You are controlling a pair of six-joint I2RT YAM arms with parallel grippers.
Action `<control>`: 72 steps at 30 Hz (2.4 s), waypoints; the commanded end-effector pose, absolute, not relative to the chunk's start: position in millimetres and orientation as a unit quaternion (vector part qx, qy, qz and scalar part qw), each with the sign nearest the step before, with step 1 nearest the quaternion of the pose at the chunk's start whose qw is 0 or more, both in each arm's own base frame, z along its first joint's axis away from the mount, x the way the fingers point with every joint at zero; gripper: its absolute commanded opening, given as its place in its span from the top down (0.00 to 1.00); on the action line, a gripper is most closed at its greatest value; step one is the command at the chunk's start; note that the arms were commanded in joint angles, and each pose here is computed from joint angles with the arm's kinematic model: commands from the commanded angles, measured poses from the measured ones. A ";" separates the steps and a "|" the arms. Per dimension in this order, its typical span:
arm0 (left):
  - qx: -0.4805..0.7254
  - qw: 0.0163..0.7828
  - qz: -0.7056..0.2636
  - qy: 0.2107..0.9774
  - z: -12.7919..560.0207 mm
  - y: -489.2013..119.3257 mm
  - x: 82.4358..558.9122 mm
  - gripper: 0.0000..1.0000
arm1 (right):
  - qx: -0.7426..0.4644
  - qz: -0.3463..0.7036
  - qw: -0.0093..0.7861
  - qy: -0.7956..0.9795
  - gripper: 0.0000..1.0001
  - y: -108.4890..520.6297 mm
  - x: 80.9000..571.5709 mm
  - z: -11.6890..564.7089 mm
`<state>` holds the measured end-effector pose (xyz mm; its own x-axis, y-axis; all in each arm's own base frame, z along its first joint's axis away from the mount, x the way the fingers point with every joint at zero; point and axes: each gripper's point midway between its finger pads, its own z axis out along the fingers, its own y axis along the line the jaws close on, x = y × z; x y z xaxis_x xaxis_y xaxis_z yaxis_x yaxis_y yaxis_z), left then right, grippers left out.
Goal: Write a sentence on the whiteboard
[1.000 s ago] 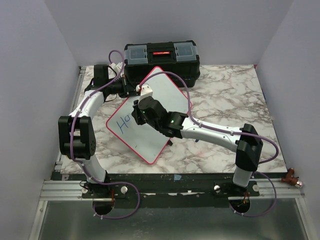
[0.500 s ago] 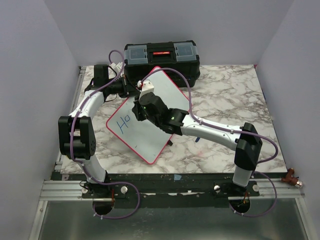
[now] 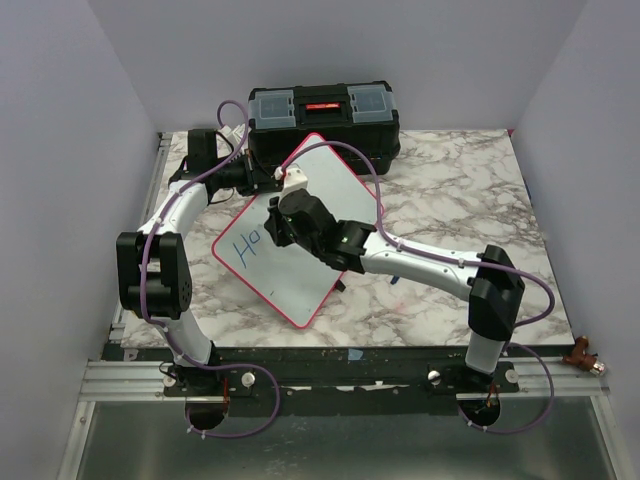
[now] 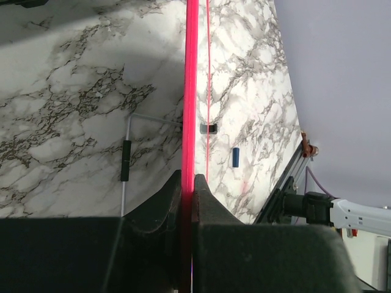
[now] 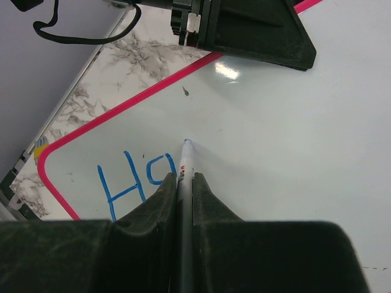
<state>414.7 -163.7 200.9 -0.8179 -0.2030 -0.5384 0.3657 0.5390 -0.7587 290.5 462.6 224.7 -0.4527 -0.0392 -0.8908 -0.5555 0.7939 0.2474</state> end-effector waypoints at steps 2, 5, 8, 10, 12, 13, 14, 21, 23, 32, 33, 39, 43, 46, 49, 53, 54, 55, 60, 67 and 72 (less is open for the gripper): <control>0.085 0.355 -0.449 0.815 222.2 -160.7 424.0 1.00 | -0.192 0.260 0.457 0.829 0.99 456.3 280.1 193.9; 0.084 0.355 -0.449 0.816 221.8 -160.3 424.0 1.00 | -0.190 0.262 0.448 0.833 0.99 452.5 275.3 188.6; 0.085 0.355 -0.449 0.815 222.4 -160.7 423.8 1.00 | -0.188 0.264 0.443 0.836 0.99 447.7 271.4 186.8; 0.083 0.354 -0.449 0.816 221.8 -160.3 423.9 1.00 | -0.188 0.266 0.440 0.837 0.99 444.5 268.0 186.2; 0.084 0.355 -0.448 0.816 222.6 -160.5 423.7 1.00 | -0.187 0.266 0.435 0.840 0.99 439.9 264.3 183.8; 0.084 0.356 -0.448 0.816 222.7 -160.4 423.9 1.00 | -0.186 0.266 0.431 0.842 0.99 437.3 262.1 181.7; 0.085 0.356 -0.448 0.815 223.2 -160.5 423.7 1.00 | -0.186 0.267 0.428 0.843 0.99 434.6 259.8 181.8; 0.085 0.356 -0.448 0.816 222.6 -160.3 423.7 1.00 | -0.178 0.268 0.427 0.845 0.99 416.2 250.7 190.7; 0.086 0.356 -0.448 0.815 223.2 -161.0 423.6 1.00 | -0.175 0.273 0.433 0.841 0.99 415.1 250.8 199.4; 0.086 0.356 -0.448 0.815 223.8 -161.3 423.0 1.00 | -0.178 0.285 0.468 0.818 0.99 431.8 264.9 229.4; 0.086 0.356 -0.448 0.816 223.3 -161.2 423.1 1.00 | -0.178 0.285 0.473 0.815 0.99 434.3 267.4 232.9; 0.087 0.355 -0.449 0.815 223.0 -162.3 422.9 1.00 | -0.182 0.287 0.488 0.804 0.99 451.8 278.9 241.5; 0.087 0.357 -0.448 0.815 224.6 -161.8 422.9 1.00 | -0.183 0.283 0.491 0.803 0.99 459.5 284.7 240.3; 0.089 0.358 -0.448 0.814 225.1 -162.3 423.1 1.00 | -0.181 0.278 0.494 0.804 0.99 461.5 290.5 237.1; 0.087 0.356 -0.449 0.815 224.4 -161.9 423.3 1.00 | -0.177 0.277 0.492 0.806 0.99 461.7 296.3 232.1; 0.088 0.356 -0.449 0.815 224.3 -161.9 422.9 1.00 | -0.173 0.275 0.491 0.808 0.99 460.4 303.1 226.2; 0.088 0.356 -0.449 0.815 224.3 -161.8 423.1 1.00 | -0.172 0.274 0.490 0.809 0.99 460.2 304.1 224.8; 0.088 0.357 -0.449 0.815 224.6 -162.2 422.9 1.00 | -0.172 0.272 0.489 0.811 0.99 459.5 305.2 222.4; 0.088 0.356 -0.449 0.815 224.7 -162.3 423.1 1.00 | -0.169 0.264 0.488 0.814 0.99 456.2 309.2 215.9; 0.087 0.356 -0.449 0.815 223.8 -161.9 423.4 1.00 | -0.170 0.258 0.481 0.821 0.99 451.7 308.4 207.1; 0.087 0.356 -0.448 0.816 224.1 -162.0 423.5 1.00 | -0.169 0.254 0.472 0.827 0.99 444.0 302.8 200.5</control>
